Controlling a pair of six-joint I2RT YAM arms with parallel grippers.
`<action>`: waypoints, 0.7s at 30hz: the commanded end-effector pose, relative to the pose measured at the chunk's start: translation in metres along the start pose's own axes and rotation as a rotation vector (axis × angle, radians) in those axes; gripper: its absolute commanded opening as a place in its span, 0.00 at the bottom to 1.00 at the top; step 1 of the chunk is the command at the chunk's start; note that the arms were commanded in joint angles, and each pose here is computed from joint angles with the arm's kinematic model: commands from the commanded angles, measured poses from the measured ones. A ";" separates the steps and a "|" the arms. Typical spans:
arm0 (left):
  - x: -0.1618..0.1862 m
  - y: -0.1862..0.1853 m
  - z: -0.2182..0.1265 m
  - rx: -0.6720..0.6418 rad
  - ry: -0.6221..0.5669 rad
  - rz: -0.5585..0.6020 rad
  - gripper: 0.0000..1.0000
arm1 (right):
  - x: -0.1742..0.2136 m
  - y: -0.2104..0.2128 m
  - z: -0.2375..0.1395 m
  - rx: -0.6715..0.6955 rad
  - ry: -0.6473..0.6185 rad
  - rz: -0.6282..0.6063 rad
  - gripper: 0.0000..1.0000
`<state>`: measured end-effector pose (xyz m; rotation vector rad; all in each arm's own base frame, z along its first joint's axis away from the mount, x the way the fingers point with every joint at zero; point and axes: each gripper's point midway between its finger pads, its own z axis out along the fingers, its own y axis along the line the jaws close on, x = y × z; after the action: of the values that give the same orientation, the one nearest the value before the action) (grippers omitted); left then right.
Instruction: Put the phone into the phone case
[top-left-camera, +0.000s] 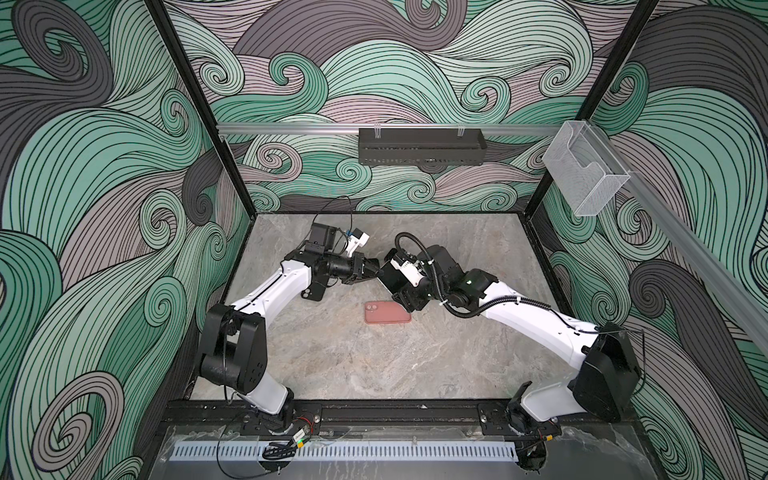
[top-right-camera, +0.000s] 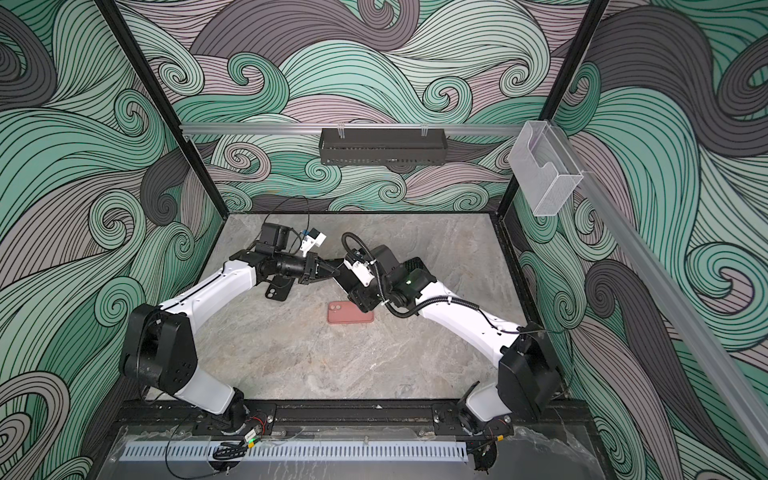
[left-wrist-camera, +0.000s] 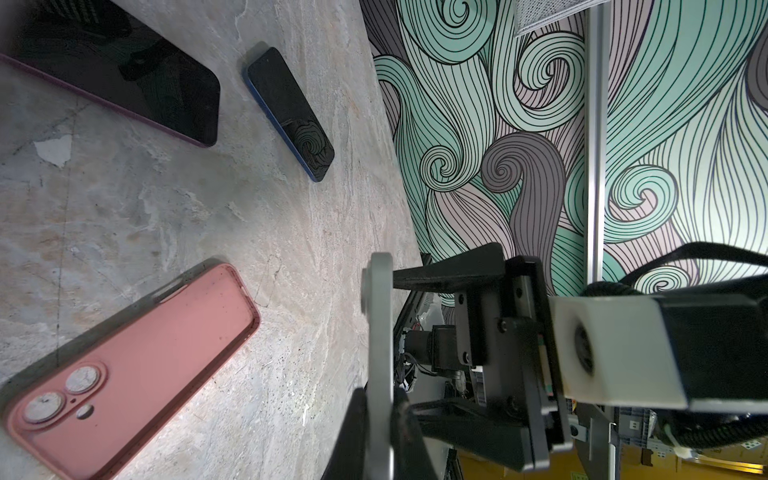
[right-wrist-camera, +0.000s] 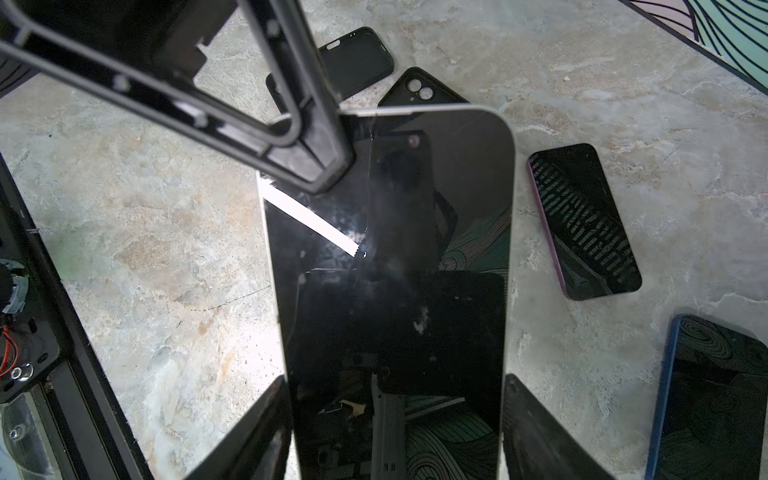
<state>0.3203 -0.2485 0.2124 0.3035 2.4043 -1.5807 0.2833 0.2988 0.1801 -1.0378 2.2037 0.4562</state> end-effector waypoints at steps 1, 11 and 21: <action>-0.011 -0.006 -0.003 0.023 -0.029 0.016 0.03 | -0.020 0.006 -0.020 -0.017 -0.071 -0.013 0.70; -0.028 -0.010 -0.017 0.024 -0.109 0.034 0.00 | -0.025 0.004 -0.053 -0.092 -0.138 0.105 0.99; -0.062 -0.032 -0.051 0.008 -0.354 0.141 0.00 | -0.048 -0.028 -0.082 -0.199 -0.382 0.521 0.91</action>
<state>0.3542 -0.2222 0.2307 0.1374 2.2571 -1.4820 0.2903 0.2533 0.2506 -0.5616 2.1325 0.8235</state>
